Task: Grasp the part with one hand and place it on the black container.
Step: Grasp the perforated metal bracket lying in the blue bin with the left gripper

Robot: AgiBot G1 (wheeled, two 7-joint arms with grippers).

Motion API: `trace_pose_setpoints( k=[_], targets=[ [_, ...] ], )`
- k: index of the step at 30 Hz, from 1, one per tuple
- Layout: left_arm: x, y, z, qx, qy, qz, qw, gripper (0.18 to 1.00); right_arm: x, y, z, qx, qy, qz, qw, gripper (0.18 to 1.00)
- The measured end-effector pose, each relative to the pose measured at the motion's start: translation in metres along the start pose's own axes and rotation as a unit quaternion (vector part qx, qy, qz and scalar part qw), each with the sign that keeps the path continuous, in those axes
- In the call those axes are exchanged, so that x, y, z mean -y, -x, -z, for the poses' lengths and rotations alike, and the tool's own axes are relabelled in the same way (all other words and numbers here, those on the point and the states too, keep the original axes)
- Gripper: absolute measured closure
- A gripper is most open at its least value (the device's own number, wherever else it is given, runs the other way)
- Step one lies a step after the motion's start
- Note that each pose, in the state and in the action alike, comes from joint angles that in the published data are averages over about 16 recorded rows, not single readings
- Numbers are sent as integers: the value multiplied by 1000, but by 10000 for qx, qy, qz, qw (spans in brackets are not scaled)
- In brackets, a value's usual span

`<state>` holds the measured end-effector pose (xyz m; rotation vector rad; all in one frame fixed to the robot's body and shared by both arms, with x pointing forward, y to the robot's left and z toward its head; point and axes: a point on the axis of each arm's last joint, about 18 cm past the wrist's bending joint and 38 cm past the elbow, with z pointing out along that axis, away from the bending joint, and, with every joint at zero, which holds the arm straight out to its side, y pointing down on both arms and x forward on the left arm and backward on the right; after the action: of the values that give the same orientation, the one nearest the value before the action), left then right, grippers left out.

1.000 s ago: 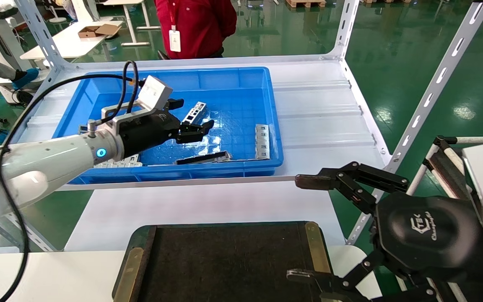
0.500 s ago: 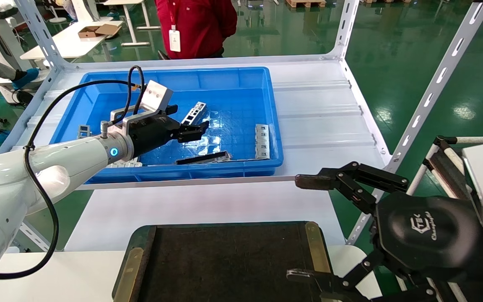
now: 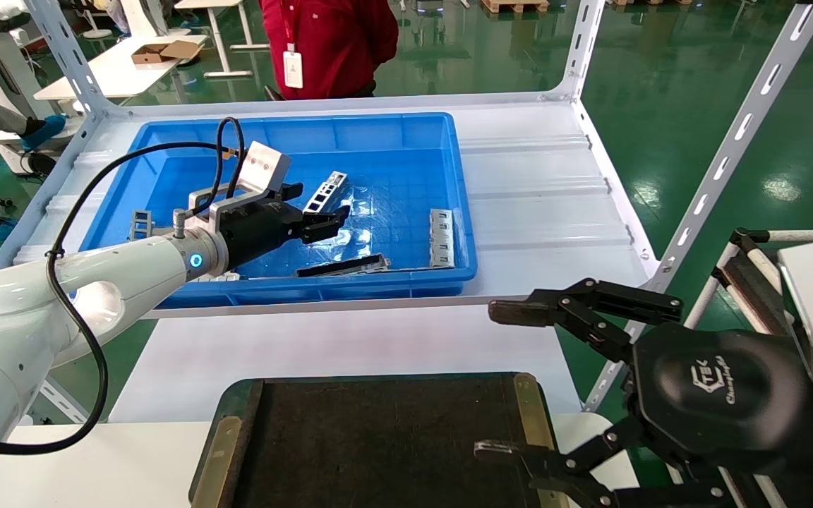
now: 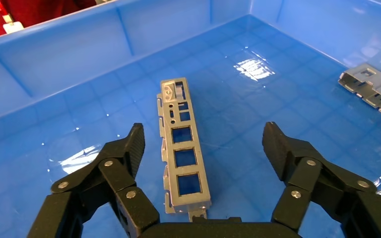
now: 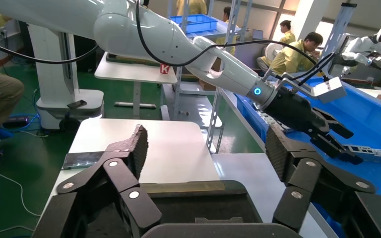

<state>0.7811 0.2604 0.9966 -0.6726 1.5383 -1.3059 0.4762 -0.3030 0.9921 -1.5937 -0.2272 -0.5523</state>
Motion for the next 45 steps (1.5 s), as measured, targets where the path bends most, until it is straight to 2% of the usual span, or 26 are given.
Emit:
trace_pose_setpoints(
  k=[7, 11, 21, 27, 35, 45],
  targets=[
    [-5, 1, 0, 47, 48, 18, 10000, 379, 0, 0, 0, 0, 0, 0, 10000, 372],
    [-8, 3, 1, 76, 79, 23, 9999, 457, 0, 0, 0, 0, 0, 0, 10000, 468],
    [-13, 6, 3, 143, 138, 22, 9998, 709, 0, 0, 0, 0, 0, 0, 10000, 698],
    [-13, 7, 4, 138, 125, 33, 9998, 810, 0, 0, 0, 0, 0, 0, 10000, 818],
    [-2, 9, 9, -38, -45, 16, 10000, 859, 0, 0, 0, 0, 0, 0, 10000, 931],
    [33, 17, 33, -608, -577, -63, 9965, 862, 0, 0, 0, 0, 0, 0, 10000, 981]
  ],
)
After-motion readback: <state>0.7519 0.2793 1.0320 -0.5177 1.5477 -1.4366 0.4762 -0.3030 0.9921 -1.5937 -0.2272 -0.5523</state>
